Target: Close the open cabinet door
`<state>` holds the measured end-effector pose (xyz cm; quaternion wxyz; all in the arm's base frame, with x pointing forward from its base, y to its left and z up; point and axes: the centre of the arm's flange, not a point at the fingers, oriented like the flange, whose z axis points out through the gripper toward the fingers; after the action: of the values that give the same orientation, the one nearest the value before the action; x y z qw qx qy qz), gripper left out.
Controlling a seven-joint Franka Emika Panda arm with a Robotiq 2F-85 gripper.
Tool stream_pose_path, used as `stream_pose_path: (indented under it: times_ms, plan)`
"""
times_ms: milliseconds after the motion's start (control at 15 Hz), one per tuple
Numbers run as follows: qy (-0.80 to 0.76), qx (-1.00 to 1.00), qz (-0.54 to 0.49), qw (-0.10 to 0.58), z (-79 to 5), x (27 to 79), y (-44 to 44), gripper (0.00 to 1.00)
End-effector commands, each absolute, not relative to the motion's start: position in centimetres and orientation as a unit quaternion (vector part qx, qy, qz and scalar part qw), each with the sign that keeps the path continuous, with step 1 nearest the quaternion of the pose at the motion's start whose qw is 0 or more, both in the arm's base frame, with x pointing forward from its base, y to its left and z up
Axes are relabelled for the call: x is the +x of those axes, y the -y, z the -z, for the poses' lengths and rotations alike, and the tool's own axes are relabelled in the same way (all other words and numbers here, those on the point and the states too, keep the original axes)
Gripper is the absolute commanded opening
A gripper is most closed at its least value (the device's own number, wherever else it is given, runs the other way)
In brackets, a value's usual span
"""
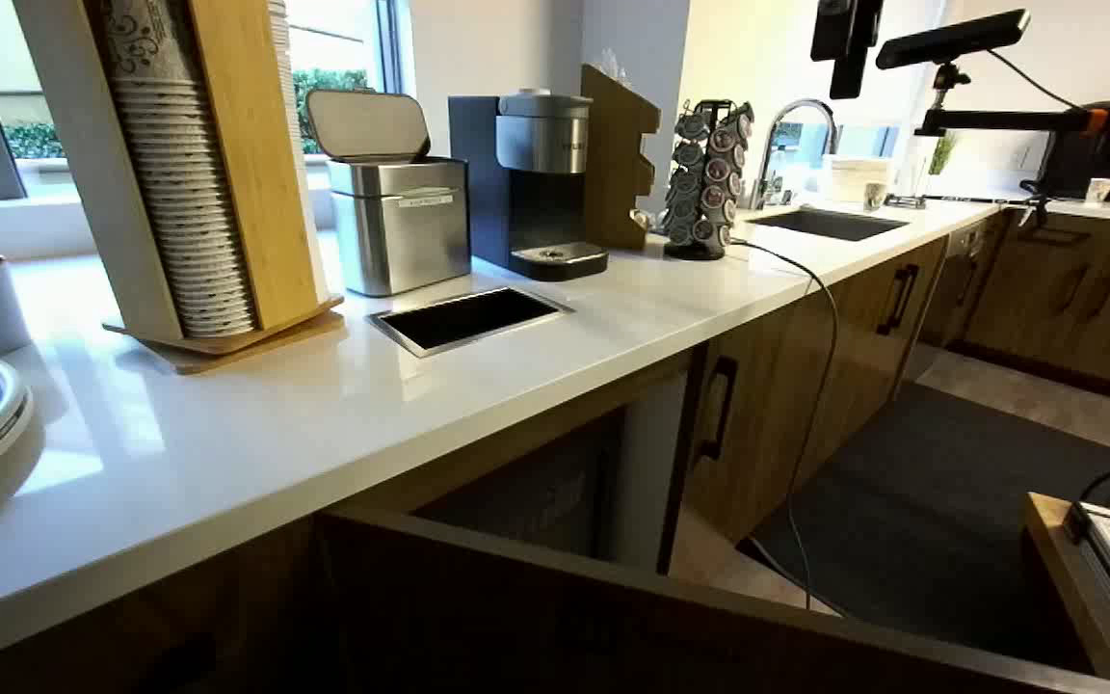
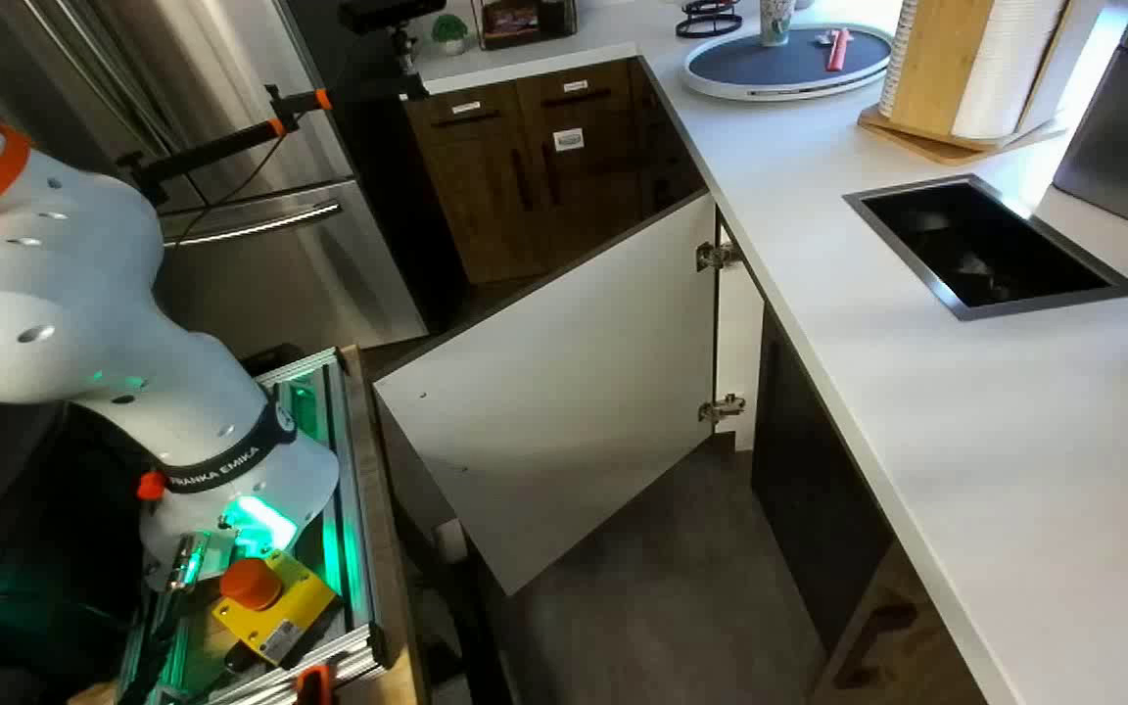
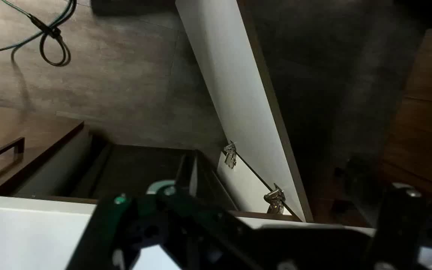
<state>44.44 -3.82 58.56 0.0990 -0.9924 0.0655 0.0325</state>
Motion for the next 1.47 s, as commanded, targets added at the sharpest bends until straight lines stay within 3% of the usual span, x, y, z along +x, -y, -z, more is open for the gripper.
stream_pose_path:
  times_ms: [0,600,867,1333,1400]
  plan:
    - [-0.065,-0.992,-0.033,0.099,-58.6,44.4,3.8,1.0]
    - [-0.065,-0.992,-0.033,0.099,-58.6,44.4,3.8,1.0]
    - [0.028,-0.998,-0.019,0.061,-57.3,45.9,-1.5,1.0]
    - [0.206,-0.974,0.005,0.089,-50.9,48.0,-10.8,1.0]
    - [0.168,-0.983,0.008,0.067,-53.4,47.6,-10.4,1.0]
